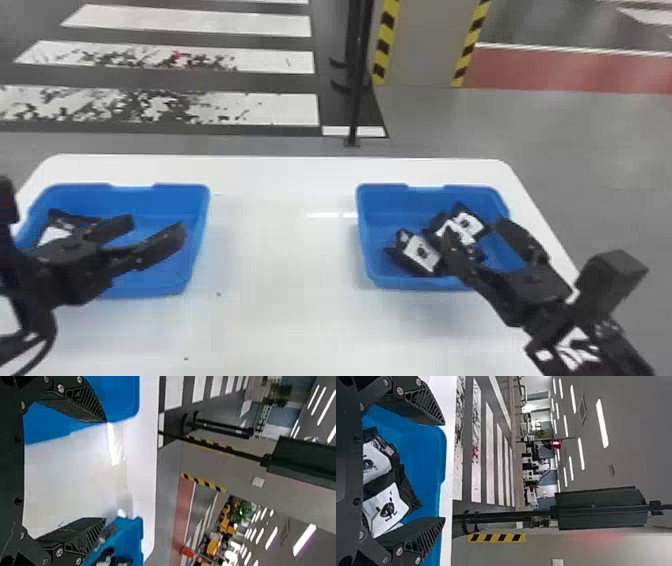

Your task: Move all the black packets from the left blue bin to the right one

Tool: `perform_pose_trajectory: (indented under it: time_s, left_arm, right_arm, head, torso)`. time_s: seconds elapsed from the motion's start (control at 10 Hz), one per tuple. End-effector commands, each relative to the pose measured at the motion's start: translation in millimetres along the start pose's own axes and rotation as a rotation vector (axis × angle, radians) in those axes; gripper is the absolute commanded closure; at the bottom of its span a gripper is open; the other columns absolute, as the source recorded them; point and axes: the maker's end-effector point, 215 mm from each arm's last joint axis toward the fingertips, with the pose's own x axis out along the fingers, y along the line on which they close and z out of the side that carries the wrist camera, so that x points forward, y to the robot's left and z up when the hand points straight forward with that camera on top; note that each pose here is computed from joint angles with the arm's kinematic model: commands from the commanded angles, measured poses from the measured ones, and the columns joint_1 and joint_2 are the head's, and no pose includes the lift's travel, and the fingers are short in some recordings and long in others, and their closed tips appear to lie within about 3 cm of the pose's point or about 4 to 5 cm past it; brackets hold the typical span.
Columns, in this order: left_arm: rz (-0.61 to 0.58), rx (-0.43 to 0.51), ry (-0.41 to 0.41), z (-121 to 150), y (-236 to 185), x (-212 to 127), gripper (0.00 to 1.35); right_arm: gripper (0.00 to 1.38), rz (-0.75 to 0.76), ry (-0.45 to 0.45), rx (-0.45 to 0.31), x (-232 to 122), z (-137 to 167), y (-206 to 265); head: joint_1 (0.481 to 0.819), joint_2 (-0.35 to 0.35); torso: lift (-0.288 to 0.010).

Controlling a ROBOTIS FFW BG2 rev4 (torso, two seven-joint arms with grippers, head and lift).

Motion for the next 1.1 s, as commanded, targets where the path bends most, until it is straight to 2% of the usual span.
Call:
perform_pose_trajectory:
  time_s: [0.0, 0.2, 0.4, 0.8, 1.0]
  left_arm:
    - [0.126, 0.011, 0.019, 3.3, 54.3, -10.3, 0.17]
    - [0.220, -0.001, 0.047, 0.3, 93.8, -15.8, 0.17]
    - [0.315, -0.013, 0.093, -8.5, 130.7, -20.4, 0.17]
    - [0.513, -0.082, 0.224, -45.0, 194.7, -37.8, 0.17]
    - [0.566, -0.103, 0.266, -54.2, 221.8, -29.6, 0.17]
  right_arm:
    - [0.17, 0.018, -0.032, -0.011, -21.0, 10.8, 26.1]
    - [0.17, 0.043, -0.041, 0.015, -48.6, 23.6, 52.2]
    - [0.17, 0.059, -0.027, 0.072, -72.6, 23.8, 69.2]
    - [0.17, 0.070, 0.010, 0.120, -75.1, 9.4, 77.2]
    - [0.18, 0.078, 0.017, 0.123, -73.4, 7.0, 78.4]
  head:
    - [0.695, -0.036]
    - [0.695, 0.094]
    - [0.695, 0.156]
    - [0.695, 0.271]
    - [0.695, 0.312]
  torso:
    - [-0.140]
    - [-0.140]
    - [-0.140]
    - [-0.140]
    - [-0.140]
